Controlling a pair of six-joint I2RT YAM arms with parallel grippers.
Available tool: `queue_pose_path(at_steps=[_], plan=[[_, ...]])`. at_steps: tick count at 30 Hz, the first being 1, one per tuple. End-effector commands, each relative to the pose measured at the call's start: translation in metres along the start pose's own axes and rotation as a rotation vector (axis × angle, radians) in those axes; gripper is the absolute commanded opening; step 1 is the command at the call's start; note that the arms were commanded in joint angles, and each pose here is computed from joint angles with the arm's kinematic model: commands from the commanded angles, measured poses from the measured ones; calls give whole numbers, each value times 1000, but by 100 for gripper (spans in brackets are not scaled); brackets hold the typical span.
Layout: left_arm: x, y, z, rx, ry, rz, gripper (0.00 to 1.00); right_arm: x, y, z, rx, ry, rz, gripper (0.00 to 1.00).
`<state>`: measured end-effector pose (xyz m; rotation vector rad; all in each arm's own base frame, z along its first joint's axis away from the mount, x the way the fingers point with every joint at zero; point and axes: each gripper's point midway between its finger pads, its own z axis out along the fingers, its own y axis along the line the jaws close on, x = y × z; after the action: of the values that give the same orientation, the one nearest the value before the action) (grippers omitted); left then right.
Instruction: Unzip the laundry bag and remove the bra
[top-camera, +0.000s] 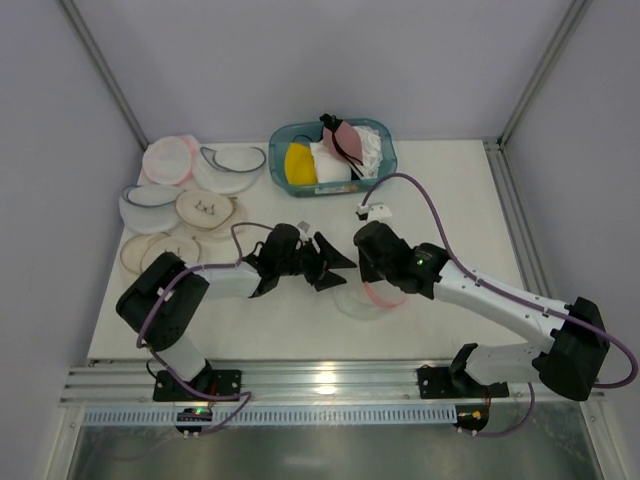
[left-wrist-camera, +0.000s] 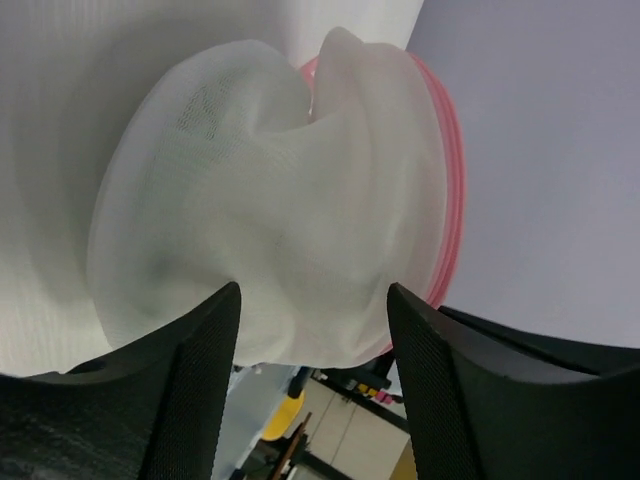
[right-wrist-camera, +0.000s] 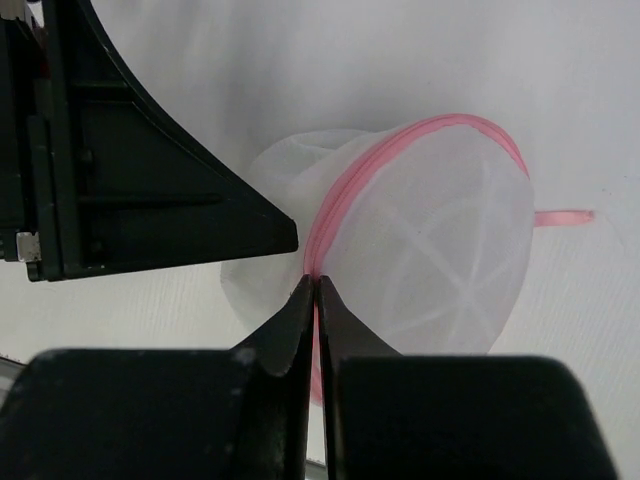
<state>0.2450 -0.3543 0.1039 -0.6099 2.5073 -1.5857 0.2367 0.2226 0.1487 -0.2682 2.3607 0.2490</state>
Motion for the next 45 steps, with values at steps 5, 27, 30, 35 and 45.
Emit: queue_pose_path(at_steps=[5,27,30,35,45], plan=[[-5,-25,7,128,-6,43,10,-13,9,-8,-54,-54,7,4],[-8,0,-10,108,-50,29,0,0,-91,-53,414,-73,70,4],[-8,5,-17,98,-54,33,0,3,-128,-66,607,-107,115,4],[-8,15,-28,67,-68,44,0,6,-175,-94,843,-171,236,47],[-5,27,-30,39,-59,52,0,-16,-28,-29,-52,-136,86,79]])
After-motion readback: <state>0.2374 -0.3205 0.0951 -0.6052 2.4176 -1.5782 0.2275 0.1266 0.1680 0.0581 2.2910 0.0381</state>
